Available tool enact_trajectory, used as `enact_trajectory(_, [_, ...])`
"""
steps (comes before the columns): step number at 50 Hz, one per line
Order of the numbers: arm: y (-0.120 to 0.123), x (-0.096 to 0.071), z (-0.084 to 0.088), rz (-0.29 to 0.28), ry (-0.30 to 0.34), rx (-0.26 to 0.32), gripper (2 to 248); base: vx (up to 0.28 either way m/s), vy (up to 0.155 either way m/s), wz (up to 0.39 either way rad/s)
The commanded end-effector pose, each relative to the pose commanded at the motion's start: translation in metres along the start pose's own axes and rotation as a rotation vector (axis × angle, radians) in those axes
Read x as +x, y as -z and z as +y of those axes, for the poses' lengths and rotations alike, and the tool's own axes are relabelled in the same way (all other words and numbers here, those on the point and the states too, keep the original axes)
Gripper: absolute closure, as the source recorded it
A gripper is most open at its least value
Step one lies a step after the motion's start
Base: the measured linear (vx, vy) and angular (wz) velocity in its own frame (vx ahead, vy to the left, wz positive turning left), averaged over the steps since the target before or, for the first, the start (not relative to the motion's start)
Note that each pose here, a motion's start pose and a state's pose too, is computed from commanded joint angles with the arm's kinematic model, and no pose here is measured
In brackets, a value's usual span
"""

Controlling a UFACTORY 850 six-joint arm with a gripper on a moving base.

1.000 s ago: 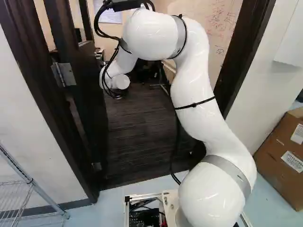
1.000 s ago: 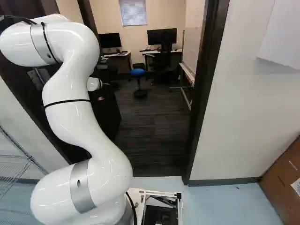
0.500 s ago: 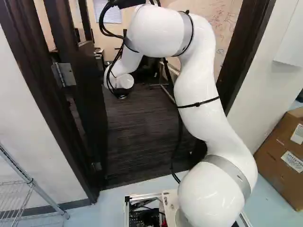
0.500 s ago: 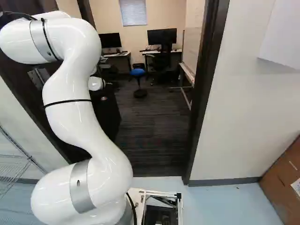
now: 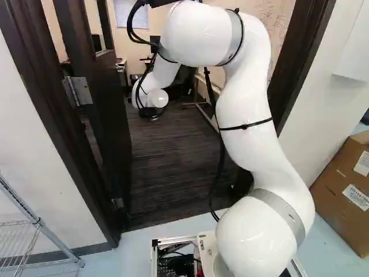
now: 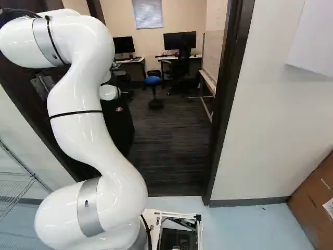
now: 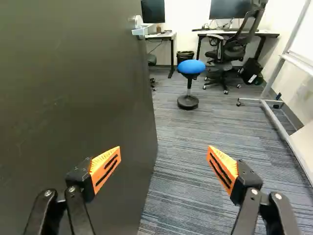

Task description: Open the door and move inside

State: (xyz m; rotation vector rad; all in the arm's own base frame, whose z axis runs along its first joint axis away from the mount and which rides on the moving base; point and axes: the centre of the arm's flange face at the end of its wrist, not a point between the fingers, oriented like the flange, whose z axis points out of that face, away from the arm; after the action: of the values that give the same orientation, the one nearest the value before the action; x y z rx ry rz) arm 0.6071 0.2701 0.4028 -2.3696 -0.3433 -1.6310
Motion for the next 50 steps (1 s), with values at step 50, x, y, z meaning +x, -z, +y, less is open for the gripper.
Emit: enact_trajectory(50, [0.023, -0.001, 0.049, -0.015, 0.039, -0.031, 3, 0.0, 0.0, 0.0])
